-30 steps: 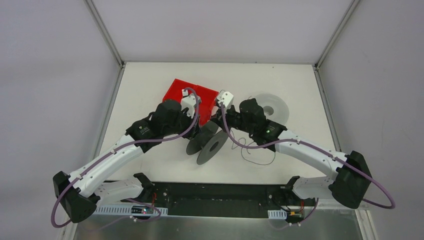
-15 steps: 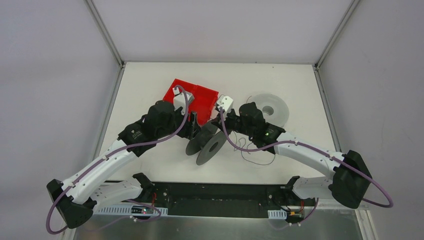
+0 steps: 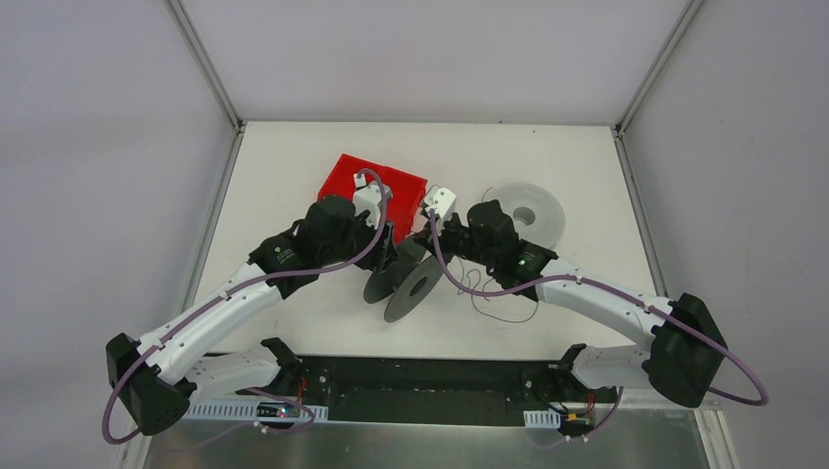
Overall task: Wrap the cables
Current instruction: Wrap the cable around the cable reel.
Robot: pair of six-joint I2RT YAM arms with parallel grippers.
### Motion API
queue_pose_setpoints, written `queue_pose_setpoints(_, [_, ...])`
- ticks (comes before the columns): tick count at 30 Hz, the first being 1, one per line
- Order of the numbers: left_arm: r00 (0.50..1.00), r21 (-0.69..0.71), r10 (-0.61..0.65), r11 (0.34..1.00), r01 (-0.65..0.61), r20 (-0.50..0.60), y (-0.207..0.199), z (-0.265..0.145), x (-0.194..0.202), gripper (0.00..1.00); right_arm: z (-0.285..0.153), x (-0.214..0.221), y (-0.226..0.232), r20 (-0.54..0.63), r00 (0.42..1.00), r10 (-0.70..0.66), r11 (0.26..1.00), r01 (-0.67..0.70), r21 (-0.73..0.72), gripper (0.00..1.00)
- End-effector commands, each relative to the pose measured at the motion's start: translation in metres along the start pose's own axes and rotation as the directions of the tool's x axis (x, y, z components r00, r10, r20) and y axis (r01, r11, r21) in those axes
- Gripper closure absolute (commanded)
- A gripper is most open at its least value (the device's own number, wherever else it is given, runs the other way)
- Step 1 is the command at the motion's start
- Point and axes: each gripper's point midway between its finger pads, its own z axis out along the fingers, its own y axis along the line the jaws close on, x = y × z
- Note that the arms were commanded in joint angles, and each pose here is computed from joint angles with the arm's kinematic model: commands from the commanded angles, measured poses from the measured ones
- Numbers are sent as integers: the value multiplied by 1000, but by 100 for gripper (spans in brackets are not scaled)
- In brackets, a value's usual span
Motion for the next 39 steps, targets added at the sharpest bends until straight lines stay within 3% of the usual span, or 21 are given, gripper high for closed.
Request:
queue_pose_setpoints(1, [999,-36,32,999,-32,-10,11,15,7,52,-1,-16,-3,63,998,-6,1000,5,9,100])
queue_pose_setpoints(13, [998,-56,68,996,-68,-10,18,23,13,65,-5,-1,-3,27,1000,-11,1000,11,16,100])
queue_pose_setpoints(22, [997,-28,71,997,-72,-35,15,25,20,85,-5,8,-2,5,1000,-8,1000,8,14,100])
queue_pose_setpoints(33, [995,-47,64,997,-68,-82,19,29,31,79,-8,16,2,-6,1000,-19,1000,19,-7,100])
queue_pose_setpoints(38, [994,-36,66,997,-70,-84,17,29,30,100,-9,17,4,-13,1000,-20,1000,20,-17,100])
queue_pose_setpoints(39, [994,-36,68,997,-72,-83,18,29,30,100,-9,17,4,-12,1000,-19,1000,19,-16,100])
